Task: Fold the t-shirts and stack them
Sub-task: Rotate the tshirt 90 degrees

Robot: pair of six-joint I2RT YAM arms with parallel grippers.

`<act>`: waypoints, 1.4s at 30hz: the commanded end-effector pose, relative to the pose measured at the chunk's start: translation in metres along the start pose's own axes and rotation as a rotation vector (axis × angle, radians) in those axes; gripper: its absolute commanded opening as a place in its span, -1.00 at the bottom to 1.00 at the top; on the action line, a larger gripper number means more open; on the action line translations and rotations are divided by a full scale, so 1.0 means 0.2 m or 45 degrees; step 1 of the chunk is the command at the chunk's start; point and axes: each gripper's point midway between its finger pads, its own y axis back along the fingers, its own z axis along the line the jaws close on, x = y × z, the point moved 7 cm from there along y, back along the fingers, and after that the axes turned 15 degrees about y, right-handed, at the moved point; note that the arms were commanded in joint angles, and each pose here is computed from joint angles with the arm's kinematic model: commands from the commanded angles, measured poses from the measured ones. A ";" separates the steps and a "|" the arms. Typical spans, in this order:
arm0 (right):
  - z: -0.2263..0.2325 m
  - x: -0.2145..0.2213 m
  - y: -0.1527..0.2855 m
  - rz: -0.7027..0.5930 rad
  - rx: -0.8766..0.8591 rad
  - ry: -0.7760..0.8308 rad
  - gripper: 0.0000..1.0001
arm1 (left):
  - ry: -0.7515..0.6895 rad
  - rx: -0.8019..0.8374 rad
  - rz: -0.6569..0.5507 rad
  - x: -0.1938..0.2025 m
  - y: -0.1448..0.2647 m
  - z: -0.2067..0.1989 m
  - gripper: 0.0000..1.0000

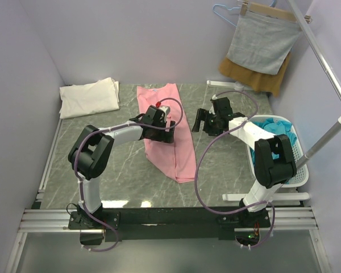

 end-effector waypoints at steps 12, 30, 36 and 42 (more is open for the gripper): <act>0.02 -0.04 0.01 -0.040 -0.053 0.027 0.90 | -0.091 0.020 -0.092 -0.03 0.14 -0.08 0.54; 0.03 0.00 0.04 -0.011 -0.087 0.023 0.89 | -0.116 0.281 0.000 0.08 0.43 -0.18 -0.57; 0.05 0.06 0.05 0.015 -0.105 0.021 0.88 | -0.099 0.422 0.112 0.30 0.58 -0.22 -0.36; 0.12 0.14 0.09 0.045 -0.136 0.046 0.87 | -0.044 0.495 0.235 0.55 0.72 -0.20 -0.25</act>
